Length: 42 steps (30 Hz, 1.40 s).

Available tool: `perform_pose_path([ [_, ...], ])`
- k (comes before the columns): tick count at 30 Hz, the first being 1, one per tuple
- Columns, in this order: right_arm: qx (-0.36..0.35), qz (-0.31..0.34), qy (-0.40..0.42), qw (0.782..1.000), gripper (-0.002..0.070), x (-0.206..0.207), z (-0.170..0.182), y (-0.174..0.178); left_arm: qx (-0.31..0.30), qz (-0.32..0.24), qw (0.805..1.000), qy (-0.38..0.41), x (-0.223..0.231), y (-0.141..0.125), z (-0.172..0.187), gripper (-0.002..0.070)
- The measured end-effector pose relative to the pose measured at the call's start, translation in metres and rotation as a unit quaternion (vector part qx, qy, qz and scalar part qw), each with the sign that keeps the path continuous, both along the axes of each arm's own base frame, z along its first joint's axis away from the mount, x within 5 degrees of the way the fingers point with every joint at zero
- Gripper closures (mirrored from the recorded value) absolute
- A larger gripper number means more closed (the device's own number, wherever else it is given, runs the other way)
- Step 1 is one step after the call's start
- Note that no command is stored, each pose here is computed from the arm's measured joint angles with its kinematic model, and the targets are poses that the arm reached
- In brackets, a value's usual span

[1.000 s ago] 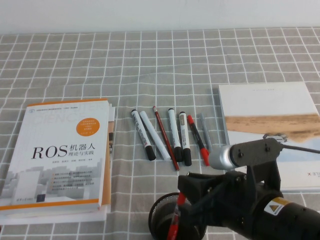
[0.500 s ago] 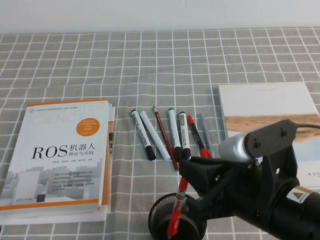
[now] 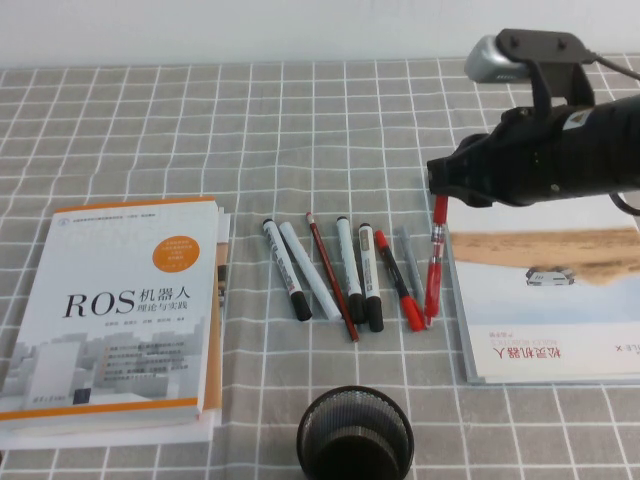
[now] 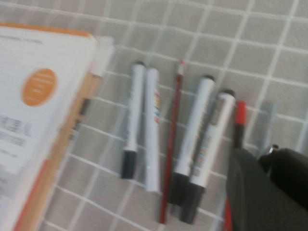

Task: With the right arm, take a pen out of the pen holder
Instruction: 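Take a marker out of the pen holder and lay it on the table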

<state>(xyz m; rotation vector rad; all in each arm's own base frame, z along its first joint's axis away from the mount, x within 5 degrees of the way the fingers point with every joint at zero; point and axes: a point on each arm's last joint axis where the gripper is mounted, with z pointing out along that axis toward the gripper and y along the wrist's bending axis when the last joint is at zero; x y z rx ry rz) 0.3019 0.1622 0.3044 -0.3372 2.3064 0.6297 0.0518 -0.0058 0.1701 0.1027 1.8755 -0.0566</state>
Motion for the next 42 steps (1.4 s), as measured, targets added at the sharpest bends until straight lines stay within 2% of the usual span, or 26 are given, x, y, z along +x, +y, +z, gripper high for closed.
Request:
perform_pose_path([
  [8, -0.069, -0.028, 0.065, 0.995, 0.0626, 0.022, -0.011, 0.001, 0.0, 0.0, 1.0, 0.0, 0.0, 0.0, 0.0, 0.0678],
  [16, -0.079, -0.031, 0.091, 0.992, 0.0626, 0.047, -0.017, 0.012, 0.0, 0.0, 1.0, 0.0, 0.0, 0.0, 0.0, 0.0678],
  [29, -0.113, -0.024, 0.146, 0.983, 0.0626, 0.101, -0.071, 0.034, 0.0, 0.0, 1.0, 0.0, 0.0, 0.0, 0.0, 0.0678],
  [37, -0.121, -0.046, 0.183, 0.974, 0.0626, 0.119, -0.103, 0.019, 0.0, 0.0, 1.0, 0.0, 0.0, 0.0, 0.0, 0.0678],
  [42, -0.118, -0.051, 0.191, 0.973, 0.0626, 0.121, -0.106, 0.016, 0.0, 0.0, 1.0, 0.0, 0.0, 0.0, 0.0, 0.0678],
])
